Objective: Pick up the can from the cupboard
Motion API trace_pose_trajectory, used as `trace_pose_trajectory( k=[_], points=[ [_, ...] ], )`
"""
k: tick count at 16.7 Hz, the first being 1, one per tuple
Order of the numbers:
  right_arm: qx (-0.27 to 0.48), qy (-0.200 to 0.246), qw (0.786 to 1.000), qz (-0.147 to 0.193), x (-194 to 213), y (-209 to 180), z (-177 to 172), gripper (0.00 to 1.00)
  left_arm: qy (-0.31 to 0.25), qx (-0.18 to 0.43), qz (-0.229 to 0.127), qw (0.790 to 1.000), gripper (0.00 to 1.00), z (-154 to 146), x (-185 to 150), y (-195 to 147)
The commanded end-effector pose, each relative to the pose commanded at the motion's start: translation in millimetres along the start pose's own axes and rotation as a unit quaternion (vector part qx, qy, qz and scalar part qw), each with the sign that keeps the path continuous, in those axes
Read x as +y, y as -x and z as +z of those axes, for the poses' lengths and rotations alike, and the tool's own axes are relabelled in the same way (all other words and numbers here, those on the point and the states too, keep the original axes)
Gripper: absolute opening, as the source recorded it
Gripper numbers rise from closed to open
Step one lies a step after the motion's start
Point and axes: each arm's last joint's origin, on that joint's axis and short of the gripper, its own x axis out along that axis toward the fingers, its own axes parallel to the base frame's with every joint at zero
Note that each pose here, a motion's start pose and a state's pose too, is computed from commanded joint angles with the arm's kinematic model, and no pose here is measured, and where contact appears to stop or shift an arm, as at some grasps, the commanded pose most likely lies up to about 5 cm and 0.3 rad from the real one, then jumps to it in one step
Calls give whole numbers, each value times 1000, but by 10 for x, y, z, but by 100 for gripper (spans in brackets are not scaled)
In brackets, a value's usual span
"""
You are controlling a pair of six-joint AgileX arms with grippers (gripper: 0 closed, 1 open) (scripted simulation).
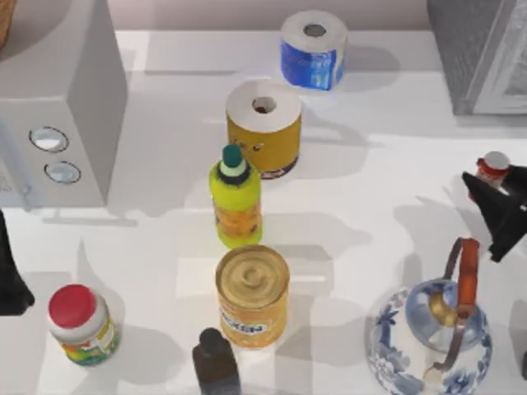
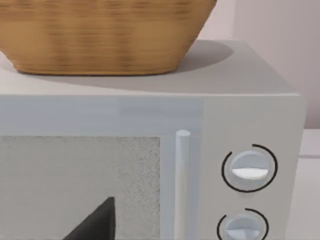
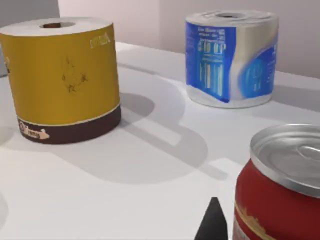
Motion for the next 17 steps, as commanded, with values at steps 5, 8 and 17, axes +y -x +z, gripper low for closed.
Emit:
trace_pose_trajectory(
  k=[5, 8, 17],
  points=[
    [-9, 11, 1000, 7, 41, -58, 48, 0, 0, 0, 0, 1000, 100, 0, 0, 0],
    [-9, 11, 1000, 7, 41, -58, 48, 15, 0, 0, 0, 1000, 100, 0, 0, 0],
    [-9, 11, 1000, 7, 41, -58, 48, 83, 0, 0, 0, 1000, 100, 0, 0, 0]
  ],
)
